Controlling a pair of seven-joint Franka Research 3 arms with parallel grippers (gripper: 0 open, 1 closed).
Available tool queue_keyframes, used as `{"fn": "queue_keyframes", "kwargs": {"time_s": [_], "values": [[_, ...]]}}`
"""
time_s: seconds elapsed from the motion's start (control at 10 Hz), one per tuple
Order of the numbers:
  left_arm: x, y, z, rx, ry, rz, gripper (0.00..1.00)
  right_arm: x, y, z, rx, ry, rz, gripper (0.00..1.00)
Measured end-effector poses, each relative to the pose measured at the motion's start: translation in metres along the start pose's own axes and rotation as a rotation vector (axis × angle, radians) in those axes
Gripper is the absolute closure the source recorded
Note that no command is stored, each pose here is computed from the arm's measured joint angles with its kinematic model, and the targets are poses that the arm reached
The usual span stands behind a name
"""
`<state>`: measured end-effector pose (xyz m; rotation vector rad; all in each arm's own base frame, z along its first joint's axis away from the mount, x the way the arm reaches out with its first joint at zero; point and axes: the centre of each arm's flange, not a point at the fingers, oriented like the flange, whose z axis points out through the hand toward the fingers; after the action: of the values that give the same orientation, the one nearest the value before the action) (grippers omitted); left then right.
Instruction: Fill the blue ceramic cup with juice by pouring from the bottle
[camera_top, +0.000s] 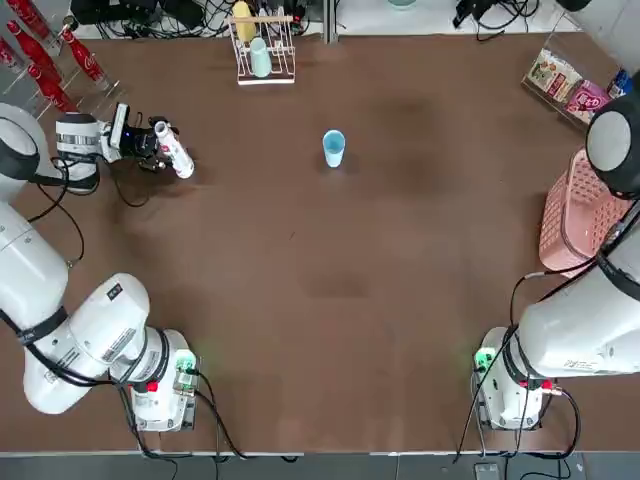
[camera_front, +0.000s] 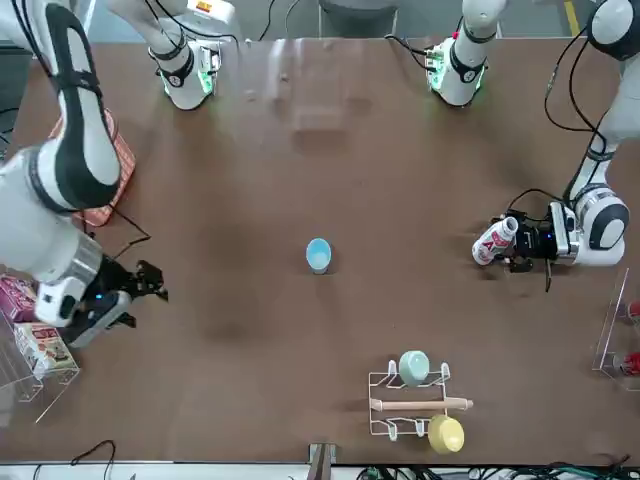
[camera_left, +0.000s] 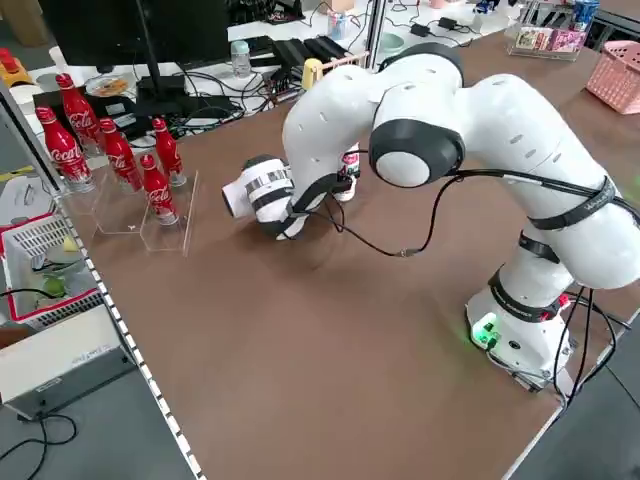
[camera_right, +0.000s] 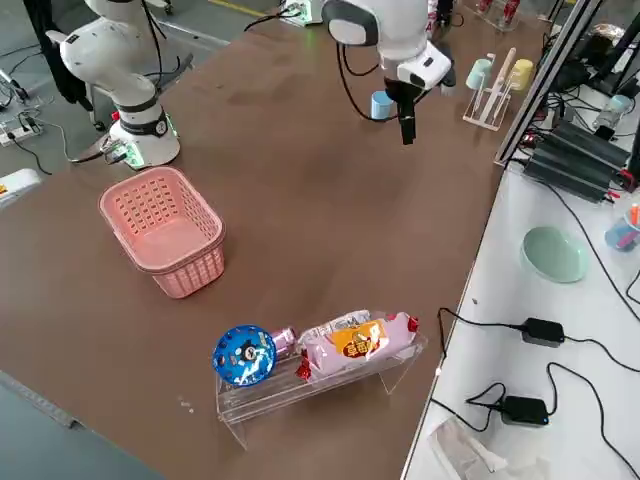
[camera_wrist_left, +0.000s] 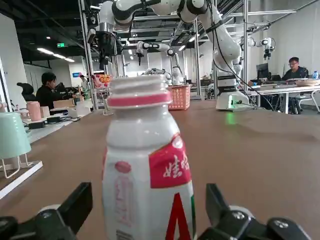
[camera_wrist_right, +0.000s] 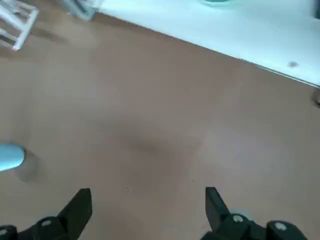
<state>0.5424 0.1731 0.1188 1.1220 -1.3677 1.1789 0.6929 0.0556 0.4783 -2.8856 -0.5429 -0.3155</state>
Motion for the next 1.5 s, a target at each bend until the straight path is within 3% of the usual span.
{"fn": "queue_keyframes", "kwargs": {"time_s": [0.2, 0.5, 0.8, 1.2, 1.5], "values": [[0.006, -0.002, -0.013, 0.013, -0.021, 0.012, 0.0, -0.006, 0.027, -0.036, -0.056, -0.048, 0.152, 0.0], [0.011, 0.004, -0.033, 0.015, -0.06, 0.016, 0.0, -0.028, 0.061, -0.089, -0.059, -0.128, 0.345, 0.0], [0.032, 0.002, -0.058, 0.012, -0.124, 0.045, 0.0, -0.031, 0.05, -0.137, -0.07, -0.116, 0.456, 0.0], [0.121, -0.03, -0.076, -0.04, -0.307, 0.015, 0.0, -0.04, 0.033, -0.157, -0.146, -0.128, 0.445, 0.0], [0.193, -0.068, -0.035, -0.114, -0.487, -0.09, 0.0, -0.059, -0.002, -0.15, -0.215, -0.137, 0.419, 0.0]]}}
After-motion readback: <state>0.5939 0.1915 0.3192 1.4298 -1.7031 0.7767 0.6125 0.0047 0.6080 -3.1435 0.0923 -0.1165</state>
